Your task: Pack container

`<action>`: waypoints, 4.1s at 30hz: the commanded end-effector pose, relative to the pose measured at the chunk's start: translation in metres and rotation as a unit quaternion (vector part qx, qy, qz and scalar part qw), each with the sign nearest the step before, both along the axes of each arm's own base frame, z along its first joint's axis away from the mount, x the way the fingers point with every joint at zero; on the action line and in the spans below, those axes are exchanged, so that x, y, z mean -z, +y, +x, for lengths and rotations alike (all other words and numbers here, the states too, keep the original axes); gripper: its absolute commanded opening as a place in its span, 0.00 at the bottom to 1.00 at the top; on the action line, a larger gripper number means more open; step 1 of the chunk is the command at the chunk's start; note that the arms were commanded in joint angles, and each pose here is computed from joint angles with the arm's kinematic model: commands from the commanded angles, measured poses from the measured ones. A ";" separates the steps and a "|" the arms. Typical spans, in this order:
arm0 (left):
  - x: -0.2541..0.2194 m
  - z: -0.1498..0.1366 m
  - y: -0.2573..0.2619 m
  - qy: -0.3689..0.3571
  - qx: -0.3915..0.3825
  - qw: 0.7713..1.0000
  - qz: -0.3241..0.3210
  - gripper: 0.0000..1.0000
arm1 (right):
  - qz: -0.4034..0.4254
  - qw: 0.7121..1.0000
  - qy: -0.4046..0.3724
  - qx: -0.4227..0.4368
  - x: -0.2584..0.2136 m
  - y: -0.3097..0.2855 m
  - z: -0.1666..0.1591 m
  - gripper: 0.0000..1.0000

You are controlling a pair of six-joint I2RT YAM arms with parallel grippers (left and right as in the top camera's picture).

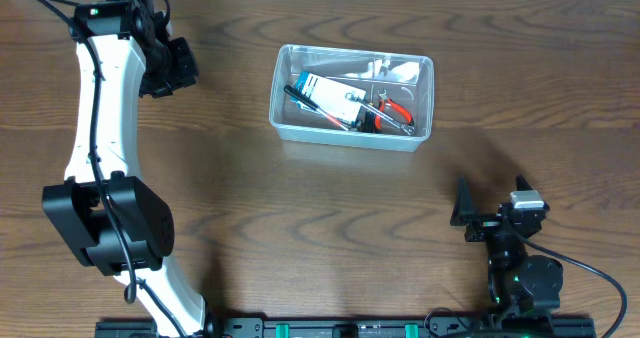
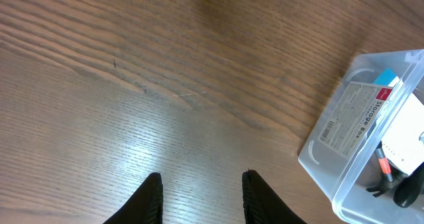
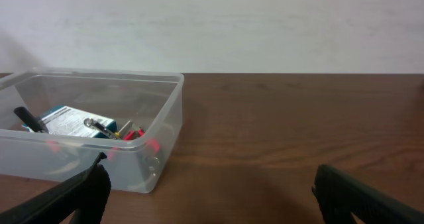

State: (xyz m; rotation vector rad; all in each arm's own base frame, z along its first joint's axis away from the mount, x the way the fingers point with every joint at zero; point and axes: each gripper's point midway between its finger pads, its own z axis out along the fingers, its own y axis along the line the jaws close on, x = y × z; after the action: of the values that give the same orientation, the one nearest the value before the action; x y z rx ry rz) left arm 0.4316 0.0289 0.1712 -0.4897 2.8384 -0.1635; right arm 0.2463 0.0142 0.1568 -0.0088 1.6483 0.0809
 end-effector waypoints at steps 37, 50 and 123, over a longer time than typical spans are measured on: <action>-0.067 0.067 0.030 -0.201 0.009 0.977 0.073 0.29 | -0.005 1.000 -0.003 0.003 0.000 -0.002 0.000 0.99; -0.330 -0.045 0.016 -0.508 0.069 0.837 0.194 0.29 | -0.005 1.000 -0.003 0.003 0.000 -0.002 0.000 0.99; 0.002 -0.186 -0.023 -0.571 0.035 0.813 0.110 0.29 | -0.005 1.000 -0.003 0.003 0.000 -0.002 0.000 0.99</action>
State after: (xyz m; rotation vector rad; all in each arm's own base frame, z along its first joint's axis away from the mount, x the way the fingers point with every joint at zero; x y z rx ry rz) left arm 0.2461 0.0064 0.1708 -0.1207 1.6537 -0.0788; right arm 0.2463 0.0145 0.1567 -0.0125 1.6486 0.0798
